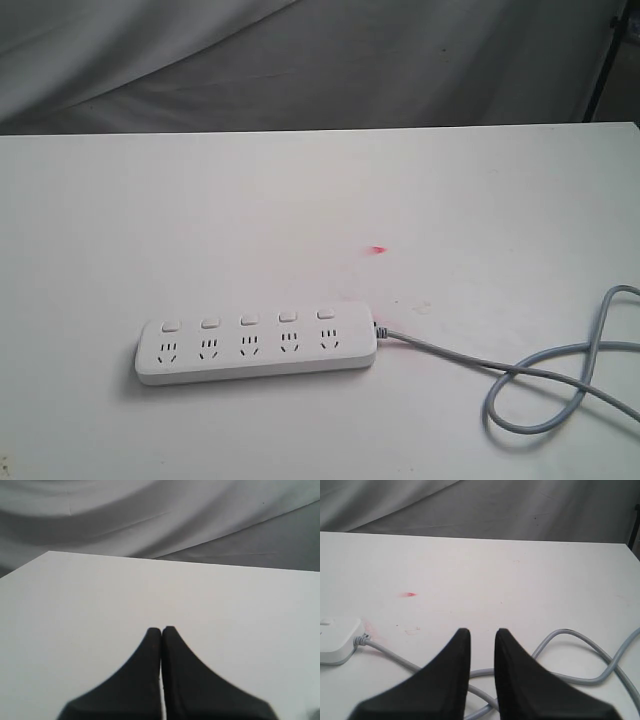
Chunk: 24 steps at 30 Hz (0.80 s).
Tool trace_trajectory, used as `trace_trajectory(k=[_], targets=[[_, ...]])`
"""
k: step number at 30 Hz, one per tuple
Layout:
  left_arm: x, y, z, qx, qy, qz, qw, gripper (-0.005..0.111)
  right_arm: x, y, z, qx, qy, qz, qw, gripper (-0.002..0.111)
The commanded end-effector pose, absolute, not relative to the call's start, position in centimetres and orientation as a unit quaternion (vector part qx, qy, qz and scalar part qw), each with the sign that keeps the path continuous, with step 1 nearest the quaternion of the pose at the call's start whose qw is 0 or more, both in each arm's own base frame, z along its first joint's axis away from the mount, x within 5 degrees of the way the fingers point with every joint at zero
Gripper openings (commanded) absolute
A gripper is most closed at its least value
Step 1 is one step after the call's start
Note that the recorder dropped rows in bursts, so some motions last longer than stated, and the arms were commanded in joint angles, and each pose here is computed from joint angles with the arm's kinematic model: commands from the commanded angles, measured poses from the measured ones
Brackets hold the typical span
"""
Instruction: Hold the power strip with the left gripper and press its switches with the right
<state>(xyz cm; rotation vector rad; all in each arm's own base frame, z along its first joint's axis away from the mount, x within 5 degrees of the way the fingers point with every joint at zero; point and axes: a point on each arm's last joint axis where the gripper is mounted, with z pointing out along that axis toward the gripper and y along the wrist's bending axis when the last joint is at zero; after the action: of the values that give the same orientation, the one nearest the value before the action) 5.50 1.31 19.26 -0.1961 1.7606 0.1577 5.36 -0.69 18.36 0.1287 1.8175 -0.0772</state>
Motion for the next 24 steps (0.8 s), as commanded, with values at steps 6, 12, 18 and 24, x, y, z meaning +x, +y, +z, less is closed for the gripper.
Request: trace_trajectory(k=[6,12,18,24], targets=[[6.4,1.5,23.7,-0.087,0.761,0.069,0.639,0.001,5.3,-0.7,18.3,0.053,0.786,-0.037,0.615,0.017],[7.5,1.4,26.4,-0.053,0.765,0.075,0.637,0.001,5.3,-0.7,18.3,0.054,0.786,-0.036,0.615,0.017],[8.7,1.4,29.0,-0.014,0.766,0.092,0.636,0.001,5.3,-0.7,18.3,0.054,0.786,-0.036,0.615,0.017],[10.5,1.3,31.2,0.039,0.767,0.103,0.632,0.001,5.3,-0.7,18.3,0.054,0.786,-0.036,0.615,0.017]])
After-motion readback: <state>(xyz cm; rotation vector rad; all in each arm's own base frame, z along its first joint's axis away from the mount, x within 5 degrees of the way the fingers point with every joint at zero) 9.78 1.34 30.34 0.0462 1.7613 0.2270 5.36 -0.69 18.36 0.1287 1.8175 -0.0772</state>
